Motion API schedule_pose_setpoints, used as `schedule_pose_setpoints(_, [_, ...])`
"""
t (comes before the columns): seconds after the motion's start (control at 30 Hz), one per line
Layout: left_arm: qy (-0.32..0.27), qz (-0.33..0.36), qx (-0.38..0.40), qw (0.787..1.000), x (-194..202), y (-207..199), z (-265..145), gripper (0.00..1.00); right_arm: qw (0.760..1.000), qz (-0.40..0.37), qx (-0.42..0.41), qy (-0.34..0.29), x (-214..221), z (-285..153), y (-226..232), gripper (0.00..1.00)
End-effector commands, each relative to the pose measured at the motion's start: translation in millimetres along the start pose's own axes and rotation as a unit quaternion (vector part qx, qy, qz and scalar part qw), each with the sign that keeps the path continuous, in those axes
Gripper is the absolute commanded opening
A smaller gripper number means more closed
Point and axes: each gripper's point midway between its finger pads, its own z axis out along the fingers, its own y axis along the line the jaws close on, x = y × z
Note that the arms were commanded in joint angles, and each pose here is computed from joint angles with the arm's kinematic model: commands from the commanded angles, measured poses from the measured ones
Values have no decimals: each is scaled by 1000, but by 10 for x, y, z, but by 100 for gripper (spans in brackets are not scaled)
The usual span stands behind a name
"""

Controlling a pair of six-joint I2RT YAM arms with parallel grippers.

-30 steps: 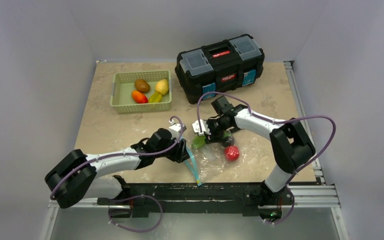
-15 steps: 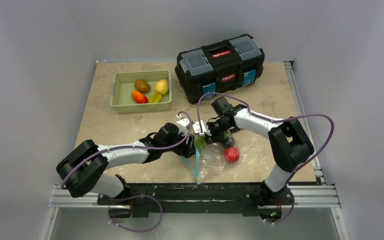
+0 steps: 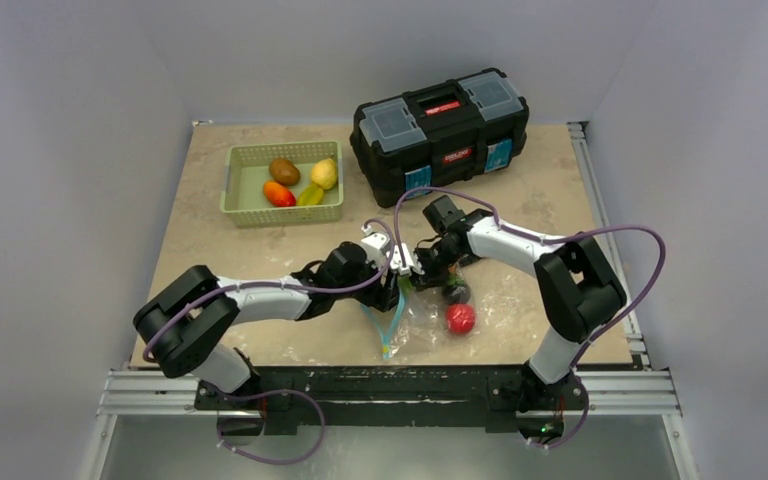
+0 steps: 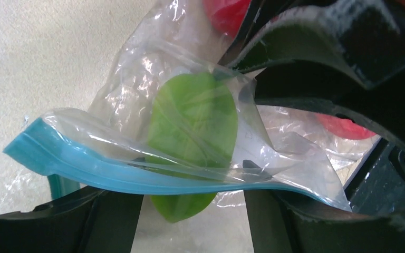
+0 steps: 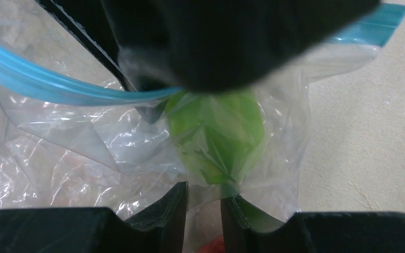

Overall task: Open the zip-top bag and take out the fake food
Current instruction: Pick up the fake fruit from the zipper food storage bag.

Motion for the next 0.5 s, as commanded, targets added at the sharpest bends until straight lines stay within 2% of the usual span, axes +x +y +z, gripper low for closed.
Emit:
schedule_pose_setpoints(0.0, [-11,18,51,998,-112,-263,106,66,999,-11,10,-32,-209,-33,-123,27])
schedule_pose_setpoints(0.47, [-2,10,34,999,-35,-200,278,69,999,-6,7,-32,-209,-27,-115,23])
